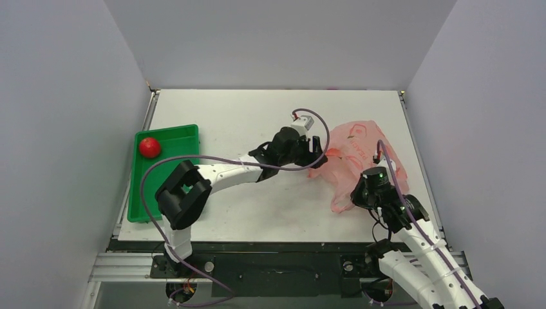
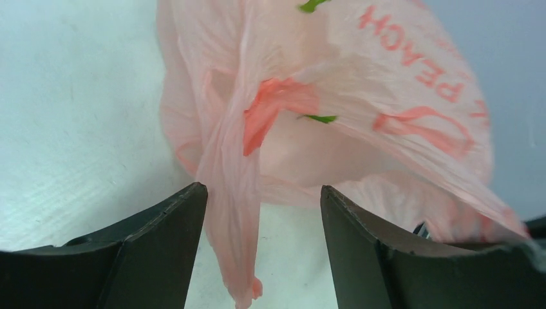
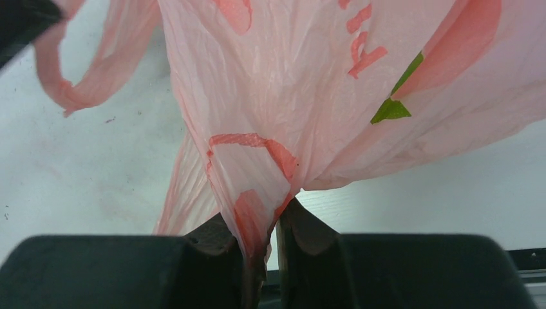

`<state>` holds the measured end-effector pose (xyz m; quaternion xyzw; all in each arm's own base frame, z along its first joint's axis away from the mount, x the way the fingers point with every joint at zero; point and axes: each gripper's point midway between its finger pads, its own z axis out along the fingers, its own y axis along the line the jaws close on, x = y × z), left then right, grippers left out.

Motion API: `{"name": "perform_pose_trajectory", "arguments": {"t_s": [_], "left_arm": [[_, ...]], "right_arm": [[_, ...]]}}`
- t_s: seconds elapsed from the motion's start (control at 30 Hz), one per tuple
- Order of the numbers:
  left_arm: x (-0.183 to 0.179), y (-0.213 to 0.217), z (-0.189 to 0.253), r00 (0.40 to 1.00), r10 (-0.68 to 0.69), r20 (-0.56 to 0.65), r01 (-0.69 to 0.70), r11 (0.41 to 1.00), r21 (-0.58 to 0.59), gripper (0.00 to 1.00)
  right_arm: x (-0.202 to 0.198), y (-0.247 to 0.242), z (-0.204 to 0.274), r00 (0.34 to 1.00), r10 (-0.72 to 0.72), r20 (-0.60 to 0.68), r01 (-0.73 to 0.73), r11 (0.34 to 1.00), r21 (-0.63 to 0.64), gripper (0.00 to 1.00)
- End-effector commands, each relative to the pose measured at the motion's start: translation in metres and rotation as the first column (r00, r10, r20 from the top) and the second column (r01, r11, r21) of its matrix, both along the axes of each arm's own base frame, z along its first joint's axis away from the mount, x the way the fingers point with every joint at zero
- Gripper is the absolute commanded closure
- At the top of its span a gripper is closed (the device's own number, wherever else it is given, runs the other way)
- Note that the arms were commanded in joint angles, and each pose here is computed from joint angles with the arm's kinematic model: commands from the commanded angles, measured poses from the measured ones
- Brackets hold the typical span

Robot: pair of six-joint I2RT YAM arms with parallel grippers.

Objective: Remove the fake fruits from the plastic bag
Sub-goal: Adjust the plastic bag at the center of the board.

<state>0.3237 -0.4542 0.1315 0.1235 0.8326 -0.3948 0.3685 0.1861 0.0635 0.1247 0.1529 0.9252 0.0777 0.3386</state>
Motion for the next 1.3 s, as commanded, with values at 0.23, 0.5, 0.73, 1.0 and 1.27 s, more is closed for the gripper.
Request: {"name": "perform_pose_trajectory", "arguments": {"t_s": [0.23,0.5,0.73,1.0,1.27], "left_arm": [[0.013,0.036,0.025,0.988,-0.101,0.114,0.083,0.985,0.151,0.36],[0.026,0.058,0.013,0.991,0.004,0.135,-0.03,0.981,0.189,0.36],[0.039,0.086,0.012,0.984,0.109,0.14,-0.135,0.971,0.196,0.35],[0.046,0.094,0.001,0.99,0.133,0.052,-0.138,0.983,0.122,0.35],[0.07,0.077,-0.007,0.996,0.086,-0.019,-0.085,0.996,0.041,0.5]], "right_arm": [[0.01,0.016,0.022,0.991,0.111,0.079,-0.113,0.993,0.023,0.89],[0.008,0.022,0.026,0.985,0.149,0.09,-0.153,0.987,0.041,0.94],[0.009,0.024,0.024,0.983,0.163,0.091,-0.167,0.985,0.042,0.96],[0.007,0.03,0.024,0.978,0.191,0.09,-0.197,0.978,0.064,0.98],[0.008,0.035,0.019,0.975,0.216,0.06,-0.22,0.973,0.07,0.99]]}}
